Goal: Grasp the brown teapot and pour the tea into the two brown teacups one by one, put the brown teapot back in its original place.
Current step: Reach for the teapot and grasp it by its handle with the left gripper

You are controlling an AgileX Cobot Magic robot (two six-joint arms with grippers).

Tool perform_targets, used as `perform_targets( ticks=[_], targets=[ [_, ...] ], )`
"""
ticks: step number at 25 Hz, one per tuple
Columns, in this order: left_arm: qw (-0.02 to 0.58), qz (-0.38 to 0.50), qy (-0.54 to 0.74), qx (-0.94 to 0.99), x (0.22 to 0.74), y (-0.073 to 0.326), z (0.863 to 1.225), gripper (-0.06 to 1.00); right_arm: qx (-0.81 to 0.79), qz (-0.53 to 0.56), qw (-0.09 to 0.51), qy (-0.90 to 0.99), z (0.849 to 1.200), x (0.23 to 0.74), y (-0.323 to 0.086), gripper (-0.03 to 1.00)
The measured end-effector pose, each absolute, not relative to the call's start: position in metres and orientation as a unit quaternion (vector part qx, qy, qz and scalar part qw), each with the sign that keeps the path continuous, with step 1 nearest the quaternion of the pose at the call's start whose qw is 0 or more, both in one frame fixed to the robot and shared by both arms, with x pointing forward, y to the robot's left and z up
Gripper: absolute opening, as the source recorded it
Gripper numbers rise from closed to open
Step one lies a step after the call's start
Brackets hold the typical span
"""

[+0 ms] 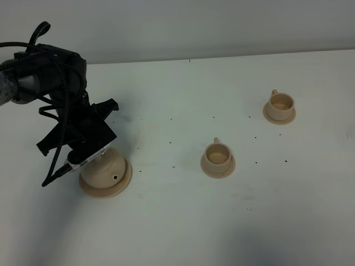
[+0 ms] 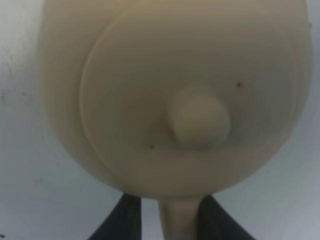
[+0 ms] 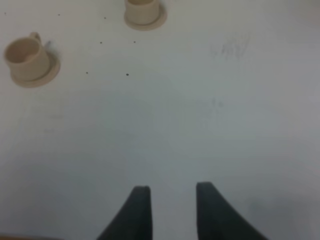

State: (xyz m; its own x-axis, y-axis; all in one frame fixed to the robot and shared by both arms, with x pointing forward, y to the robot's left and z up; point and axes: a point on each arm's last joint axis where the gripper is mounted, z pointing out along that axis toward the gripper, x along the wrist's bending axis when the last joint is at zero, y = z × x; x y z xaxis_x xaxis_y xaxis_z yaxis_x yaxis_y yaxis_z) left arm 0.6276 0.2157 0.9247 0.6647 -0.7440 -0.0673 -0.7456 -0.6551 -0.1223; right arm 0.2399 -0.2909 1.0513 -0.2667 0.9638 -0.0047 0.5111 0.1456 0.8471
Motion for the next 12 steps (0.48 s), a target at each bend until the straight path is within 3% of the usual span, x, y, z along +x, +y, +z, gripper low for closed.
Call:
perform_targets(
  ticks=[12],
  targets=[
    [0.071,0.006,0.410,-0.909,0.6280,0.2157,0.9237,0.26,0.529,0.384,0.295,0.697,1.0513,0.2399,-0.2909,0.24]
  ],
)
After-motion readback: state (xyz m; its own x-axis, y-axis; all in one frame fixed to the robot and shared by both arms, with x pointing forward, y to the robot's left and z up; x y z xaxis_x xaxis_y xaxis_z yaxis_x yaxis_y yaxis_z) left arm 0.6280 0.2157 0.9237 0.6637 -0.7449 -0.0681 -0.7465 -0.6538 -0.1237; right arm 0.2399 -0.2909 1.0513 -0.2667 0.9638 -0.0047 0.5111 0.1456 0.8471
